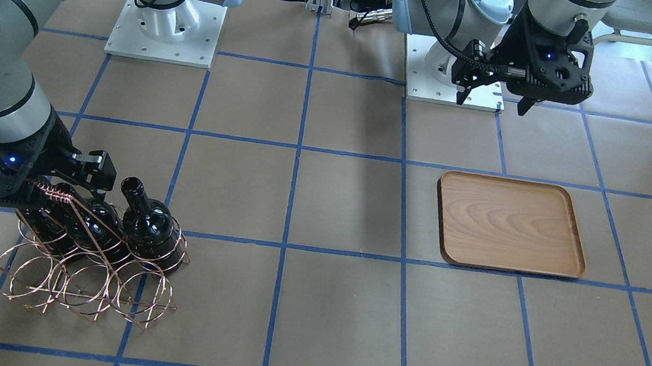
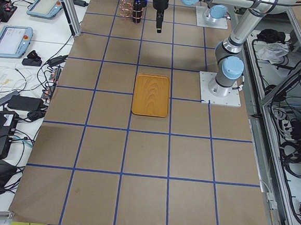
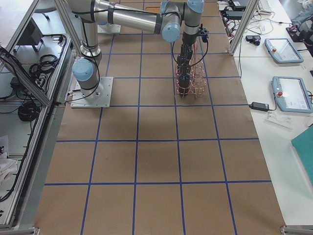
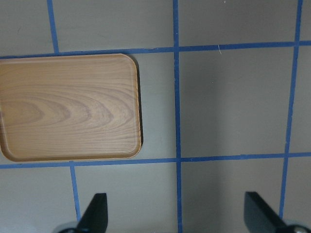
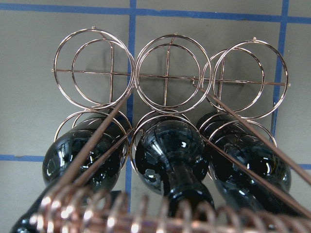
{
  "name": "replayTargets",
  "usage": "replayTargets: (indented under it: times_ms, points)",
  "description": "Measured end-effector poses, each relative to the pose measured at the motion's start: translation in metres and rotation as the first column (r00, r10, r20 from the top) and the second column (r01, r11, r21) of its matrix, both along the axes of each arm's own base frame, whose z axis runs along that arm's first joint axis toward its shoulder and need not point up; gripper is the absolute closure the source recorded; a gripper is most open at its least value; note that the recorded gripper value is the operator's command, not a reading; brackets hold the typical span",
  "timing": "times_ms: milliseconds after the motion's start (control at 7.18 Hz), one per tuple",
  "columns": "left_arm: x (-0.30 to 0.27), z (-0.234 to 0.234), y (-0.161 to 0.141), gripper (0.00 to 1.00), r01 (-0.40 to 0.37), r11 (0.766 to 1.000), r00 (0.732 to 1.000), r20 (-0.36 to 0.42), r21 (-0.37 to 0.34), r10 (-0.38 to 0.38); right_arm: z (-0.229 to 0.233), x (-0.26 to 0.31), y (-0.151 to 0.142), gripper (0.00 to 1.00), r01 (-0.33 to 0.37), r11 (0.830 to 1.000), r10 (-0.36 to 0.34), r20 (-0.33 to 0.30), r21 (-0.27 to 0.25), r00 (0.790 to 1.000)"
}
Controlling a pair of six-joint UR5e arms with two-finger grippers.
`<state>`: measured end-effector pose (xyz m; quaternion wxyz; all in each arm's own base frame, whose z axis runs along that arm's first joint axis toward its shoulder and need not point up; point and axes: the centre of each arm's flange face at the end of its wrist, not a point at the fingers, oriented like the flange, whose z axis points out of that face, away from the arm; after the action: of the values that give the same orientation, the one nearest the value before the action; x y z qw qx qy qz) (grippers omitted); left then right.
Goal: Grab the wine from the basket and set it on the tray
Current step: 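Lower the right gripper and grasp the middle dark bottle's neck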
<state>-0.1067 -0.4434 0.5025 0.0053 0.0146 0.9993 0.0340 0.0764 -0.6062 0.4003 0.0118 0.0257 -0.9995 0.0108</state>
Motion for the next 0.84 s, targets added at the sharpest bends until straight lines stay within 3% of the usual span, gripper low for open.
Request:
replayTargets:
  times_ms: [139,278,835]
  points:
    - [0.0,0.0,0.0,0.0,0.0,1.0,1.0,0.004,0.001,0.0,-0.002,0.0,-0.003,0.67,0.001,1.0,-0.002,-0.001,-0.007,1.0]
    - [0.0,0.0,0.0,0.0,0.001,1.0,1.0,0.006,0.001,-0.001,-0.003,-0.001,-0.005,0.8,0.003,1.0,-0.003,-0.002,-0.009,1.0]
    - [0.0,-0.001,0.0,0.0,0.003,1.0,1.0,0.009,0.002,-0.003,0.008,-0.001,-0.002,0.84,0.009,1.0,-0.009,-0.005,-0.02,1.0]
